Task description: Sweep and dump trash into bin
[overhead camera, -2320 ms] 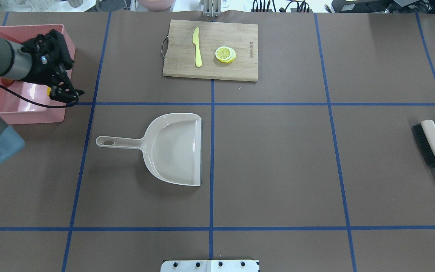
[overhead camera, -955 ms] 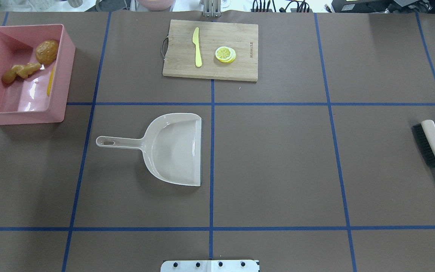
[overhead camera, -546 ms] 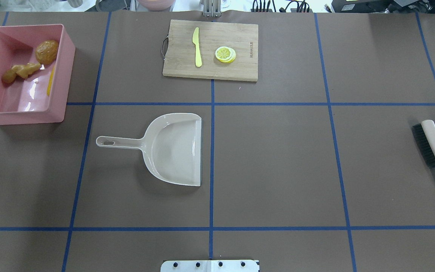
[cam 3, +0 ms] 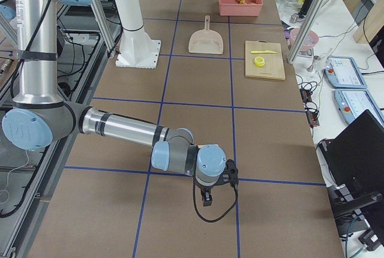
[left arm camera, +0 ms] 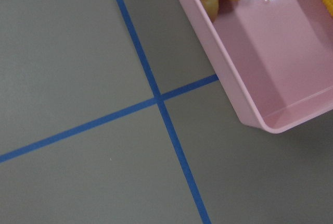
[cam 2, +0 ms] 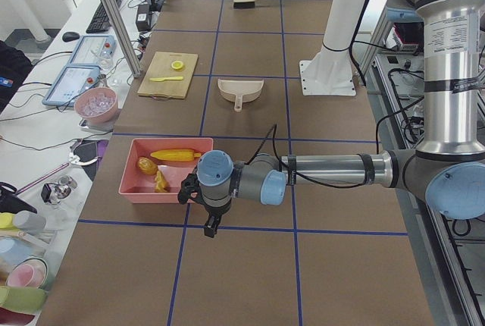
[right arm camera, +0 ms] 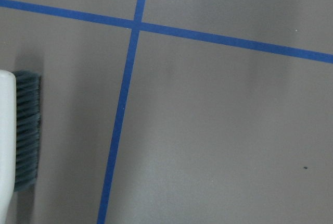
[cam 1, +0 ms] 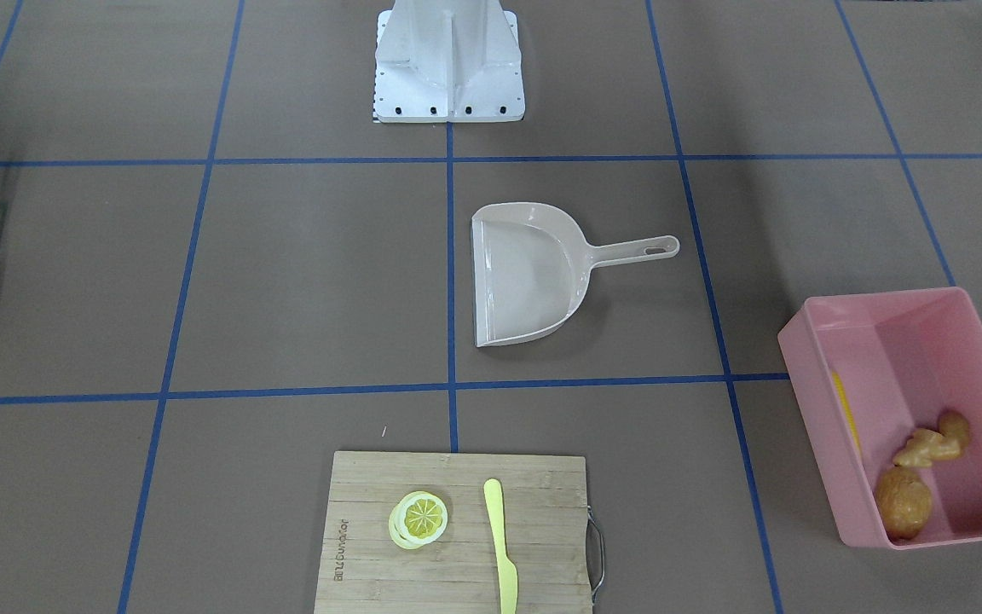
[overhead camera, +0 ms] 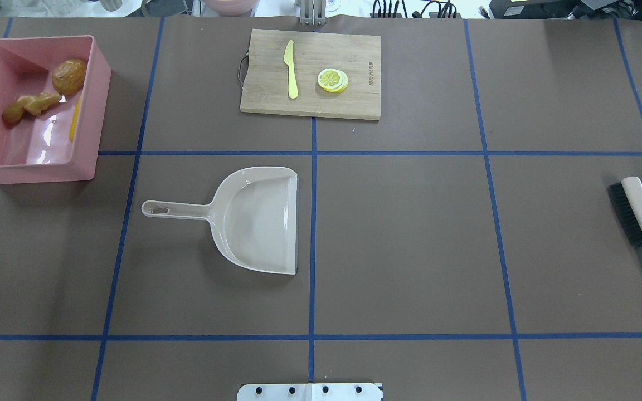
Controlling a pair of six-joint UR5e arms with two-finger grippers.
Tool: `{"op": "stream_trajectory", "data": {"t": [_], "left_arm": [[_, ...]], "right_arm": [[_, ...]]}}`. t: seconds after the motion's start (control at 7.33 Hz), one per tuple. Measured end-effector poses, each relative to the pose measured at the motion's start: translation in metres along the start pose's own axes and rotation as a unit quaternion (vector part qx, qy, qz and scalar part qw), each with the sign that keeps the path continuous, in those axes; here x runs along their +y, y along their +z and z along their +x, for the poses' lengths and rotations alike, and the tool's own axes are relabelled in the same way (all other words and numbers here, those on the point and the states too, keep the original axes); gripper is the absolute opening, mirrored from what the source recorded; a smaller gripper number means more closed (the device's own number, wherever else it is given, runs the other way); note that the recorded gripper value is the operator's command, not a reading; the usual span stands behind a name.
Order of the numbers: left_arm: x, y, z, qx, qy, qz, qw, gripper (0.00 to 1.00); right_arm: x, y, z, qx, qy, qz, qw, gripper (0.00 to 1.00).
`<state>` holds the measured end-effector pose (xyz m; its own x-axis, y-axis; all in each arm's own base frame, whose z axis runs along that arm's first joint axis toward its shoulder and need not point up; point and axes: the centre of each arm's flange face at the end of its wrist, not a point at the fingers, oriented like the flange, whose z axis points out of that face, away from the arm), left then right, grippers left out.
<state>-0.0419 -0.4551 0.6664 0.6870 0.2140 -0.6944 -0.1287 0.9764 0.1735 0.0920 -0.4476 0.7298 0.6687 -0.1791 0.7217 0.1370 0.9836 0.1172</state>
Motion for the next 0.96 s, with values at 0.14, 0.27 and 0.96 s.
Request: {"op": "stream_trajectory", "data": {"t": [0.14, 0.27, 0.96], "left_arm": [[0.003, -0.008, -0.005, 0.012, -0.026, -0.007, 0.9996, 0.98], [0.003, -0.016, -0.008, 0.021, -0.041, -0.008, 0.9989, 0.98], [-0.004, -0.021, -0.016, 0.022, -0.054, -0.004, 0.9983, 0.98]], "right_arm": [[-0.001, -0.001, 0.0, 0.005, -0.001, 0.0, 1.0, 1.0], [-0.002, -0.002, 0.002, 0.015, -0.002, -0.003, 0.9999, 1.0], [-0.001, -0.002, 0.005, 0.033, 0.001, -0.008, 0.9994, 1.0]]}}
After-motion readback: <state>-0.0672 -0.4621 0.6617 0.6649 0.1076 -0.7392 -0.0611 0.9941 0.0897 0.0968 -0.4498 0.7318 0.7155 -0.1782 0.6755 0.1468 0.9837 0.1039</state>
